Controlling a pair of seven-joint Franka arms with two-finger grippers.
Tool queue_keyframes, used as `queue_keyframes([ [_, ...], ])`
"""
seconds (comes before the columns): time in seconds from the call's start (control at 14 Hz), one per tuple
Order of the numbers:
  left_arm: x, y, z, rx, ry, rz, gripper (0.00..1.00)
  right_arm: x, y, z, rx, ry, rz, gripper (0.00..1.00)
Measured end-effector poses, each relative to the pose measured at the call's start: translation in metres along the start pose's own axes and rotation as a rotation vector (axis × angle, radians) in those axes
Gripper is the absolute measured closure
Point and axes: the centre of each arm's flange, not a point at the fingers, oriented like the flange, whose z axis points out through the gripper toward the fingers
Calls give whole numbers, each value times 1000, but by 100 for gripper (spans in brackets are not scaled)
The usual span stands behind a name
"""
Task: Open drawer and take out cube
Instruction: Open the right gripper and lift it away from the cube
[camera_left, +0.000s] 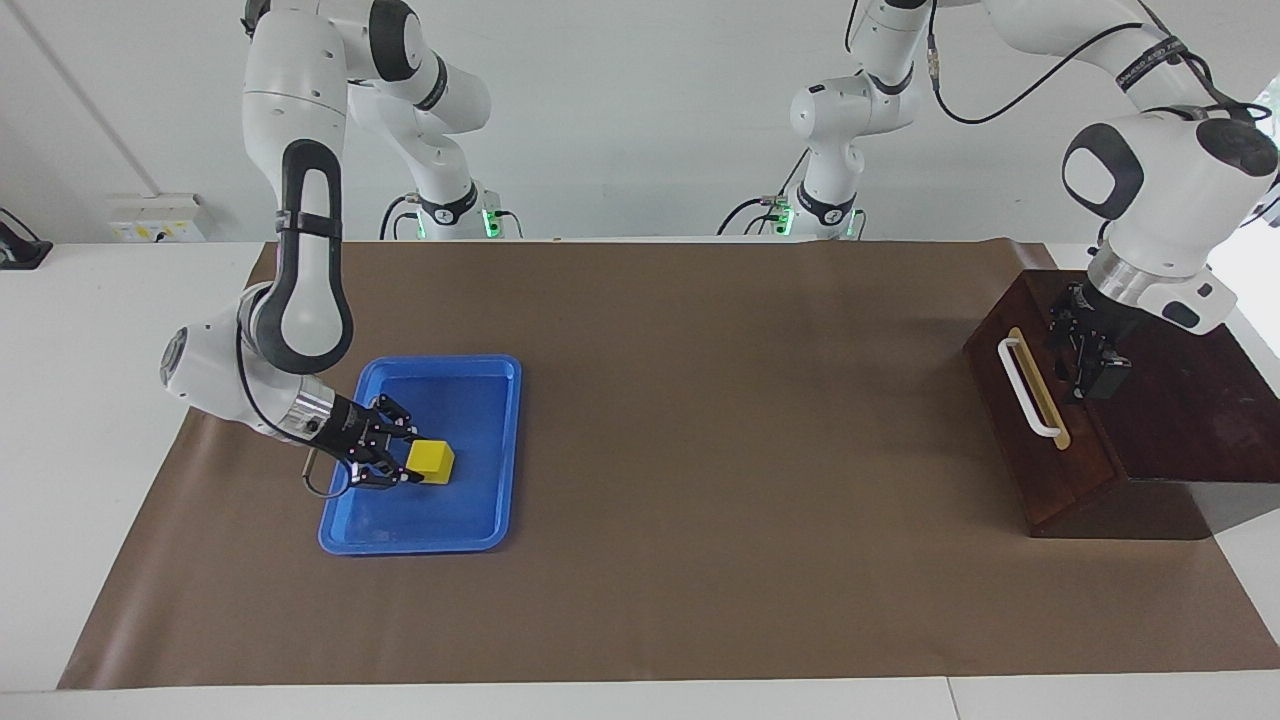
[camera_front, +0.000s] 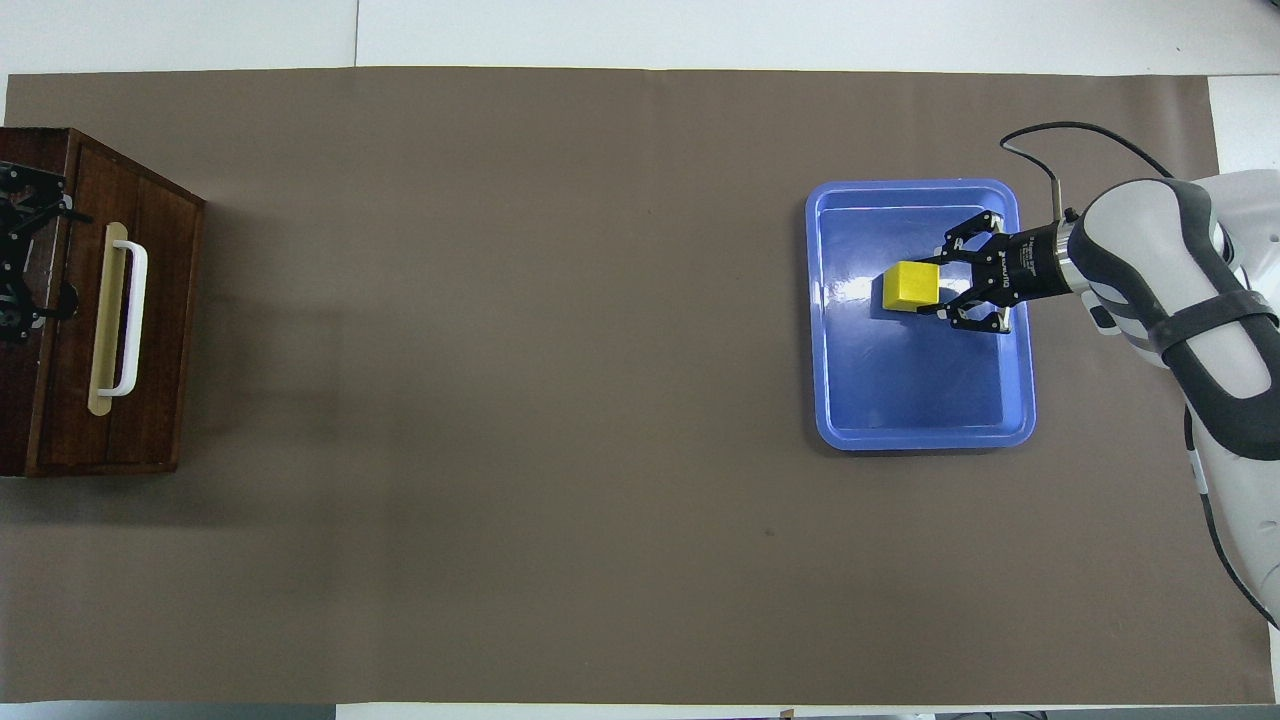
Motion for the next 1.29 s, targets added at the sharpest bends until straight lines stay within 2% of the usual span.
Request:
queue_keyframes([
  [0.21,-21,-10,-31,43,-27,308,0,0,1,0,-1,0,-13,44],
  [0.36,-37,-17,-43,74,-55,509,0,0,1,0,-1,0,-14,39],
  [0.43,-41,-21,-47,88,-72,611,0,0,1,0,0,0,-14,33],
  [0.5,-43,-26,-50,100,-97,713,0,-1,0,-2,3,0,-15,21],
  [0.57,-43,-30,-51,104,-126,802,0,-4,0,-7,8,-2,-21,17],
  [0.79,-53,-30,-60,70,-205,1032,0,-38,-5,-41,16,-25,-57,17],
  [0.93,-69,-27,-69,72,-227,1120,0,-73,-4,-73,17,21,-115,17],
  [1.07,-80,-26,-72,77,-246,1200,0,-110,1,-98,9,99,-185,17],
  [1.29,-81,-26,-72,74,-254,1253,0,-146,7,-142,-61,210,-287,17],
])
